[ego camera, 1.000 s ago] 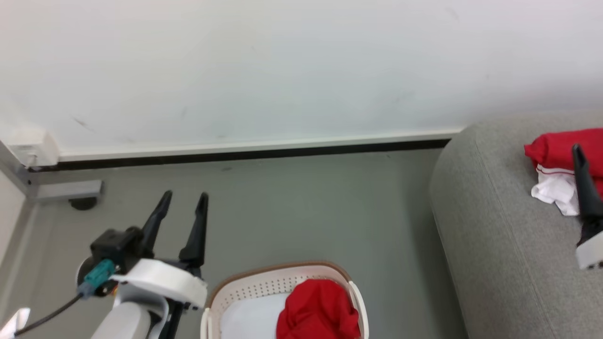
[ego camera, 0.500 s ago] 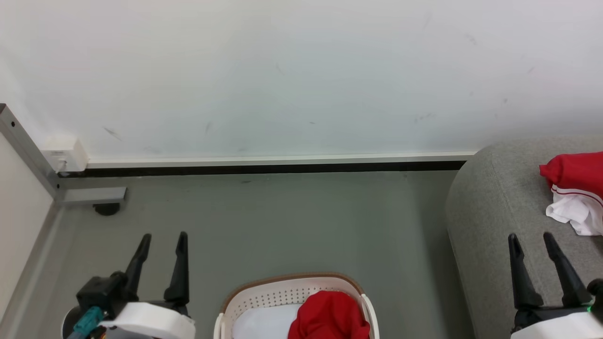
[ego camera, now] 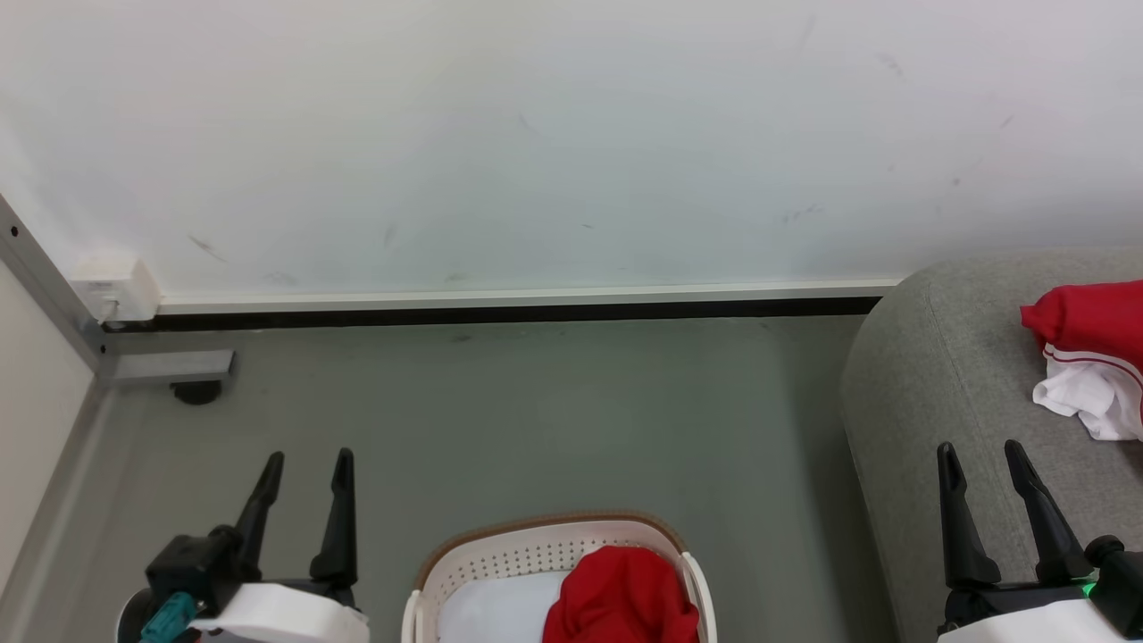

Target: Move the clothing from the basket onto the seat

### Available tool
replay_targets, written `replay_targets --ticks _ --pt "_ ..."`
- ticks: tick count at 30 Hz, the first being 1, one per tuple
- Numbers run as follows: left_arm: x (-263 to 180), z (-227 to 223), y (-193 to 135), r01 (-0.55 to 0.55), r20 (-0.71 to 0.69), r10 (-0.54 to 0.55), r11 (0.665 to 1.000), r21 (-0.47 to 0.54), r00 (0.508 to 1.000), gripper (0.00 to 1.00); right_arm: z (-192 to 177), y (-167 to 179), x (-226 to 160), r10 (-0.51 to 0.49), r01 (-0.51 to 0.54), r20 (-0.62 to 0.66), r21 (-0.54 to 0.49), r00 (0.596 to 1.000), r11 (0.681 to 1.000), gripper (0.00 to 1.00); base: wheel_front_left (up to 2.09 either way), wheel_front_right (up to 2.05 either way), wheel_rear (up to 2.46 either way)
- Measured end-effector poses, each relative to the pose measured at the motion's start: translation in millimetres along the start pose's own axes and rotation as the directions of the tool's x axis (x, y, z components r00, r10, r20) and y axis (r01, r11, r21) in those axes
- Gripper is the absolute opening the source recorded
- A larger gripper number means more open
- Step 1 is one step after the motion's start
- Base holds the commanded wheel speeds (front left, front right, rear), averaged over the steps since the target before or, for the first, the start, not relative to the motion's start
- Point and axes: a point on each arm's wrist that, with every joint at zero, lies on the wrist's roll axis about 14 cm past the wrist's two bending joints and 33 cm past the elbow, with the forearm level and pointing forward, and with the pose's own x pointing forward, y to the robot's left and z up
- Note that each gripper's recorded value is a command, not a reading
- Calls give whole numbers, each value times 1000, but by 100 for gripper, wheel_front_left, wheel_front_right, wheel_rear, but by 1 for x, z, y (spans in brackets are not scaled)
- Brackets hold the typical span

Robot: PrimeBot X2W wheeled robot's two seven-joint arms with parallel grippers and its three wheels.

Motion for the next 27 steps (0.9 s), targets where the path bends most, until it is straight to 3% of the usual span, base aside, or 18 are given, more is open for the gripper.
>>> replay_targets --ticks 27 --pt "2 -5 -2 3 -8 -3 1000 -6 1000 100 1 5 1 5 -5 7 21 1000 1000 100 0 0 0"
